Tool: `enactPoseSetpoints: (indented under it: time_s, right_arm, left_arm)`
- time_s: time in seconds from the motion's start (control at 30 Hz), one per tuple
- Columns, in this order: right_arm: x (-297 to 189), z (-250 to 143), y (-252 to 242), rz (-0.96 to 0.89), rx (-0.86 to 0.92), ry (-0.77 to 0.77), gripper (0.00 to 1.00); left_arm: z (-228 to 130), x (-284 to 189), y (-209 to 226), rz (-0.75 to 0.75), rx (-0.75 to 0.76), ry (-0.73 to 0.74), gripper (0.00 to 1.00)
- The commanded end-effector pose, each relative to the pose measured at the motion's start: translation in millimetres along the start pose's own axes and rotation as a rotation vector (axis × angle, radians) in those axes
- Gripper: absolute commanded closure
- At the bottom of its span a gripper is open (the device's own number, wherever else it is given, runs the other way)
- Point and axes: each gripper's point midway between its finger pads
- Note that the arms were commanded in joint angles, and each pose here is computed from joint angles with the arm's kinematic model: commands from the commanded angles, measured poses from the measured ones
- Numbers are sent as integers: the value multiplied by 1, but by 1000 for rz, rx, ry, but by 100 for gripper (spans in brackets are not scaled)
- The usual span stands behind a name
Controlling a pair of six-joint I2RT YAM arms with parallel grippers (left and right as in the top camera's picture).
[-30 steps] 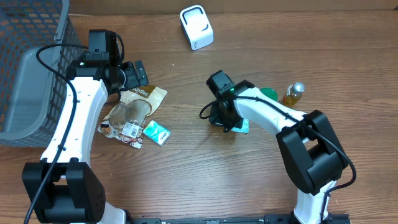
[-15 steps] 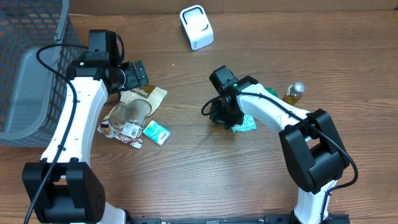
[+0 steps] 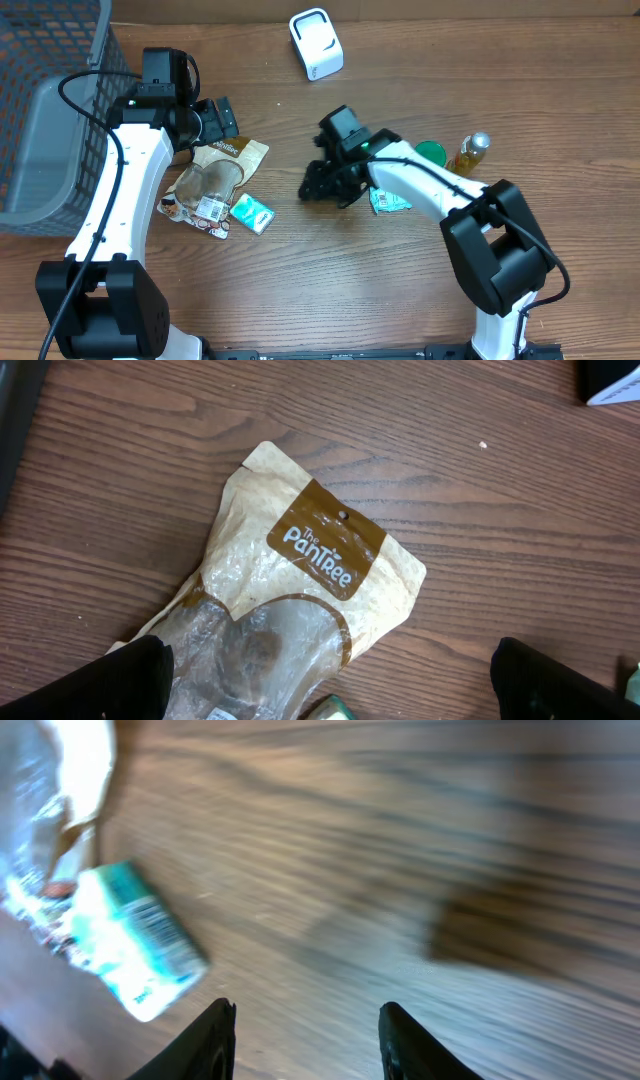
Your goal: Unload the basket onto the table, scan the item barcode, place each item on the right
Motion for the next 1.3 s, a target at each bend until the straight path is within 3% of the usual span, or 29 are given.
enactPoseSetpoints:
  time_s: [0.0,0.27,0.6,1.27]
  right_arm:
    - [3,4,35,53,-104,-27,57]
    - [20,8,59,-50,-227,-122,54]
    - [37,12,80,-38,-293,-176,54]
    - [67,-6,77,-84,-319,-131,55]
  left_arm:
    - [-1,4,3,10,1,8,0]
    - [-1,4,3,10,1,8,0]
    - [-1,4,3,10,1,8,0]
    - [-1,4,3,10,1,8,0]
Point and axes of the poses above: each gripper's point midway between its finger pads, its own x axis out along the fingers, its own y axis along the line the jaws close on, z = x × y, and after that the axes turned 10 degrees about -x, right-handed
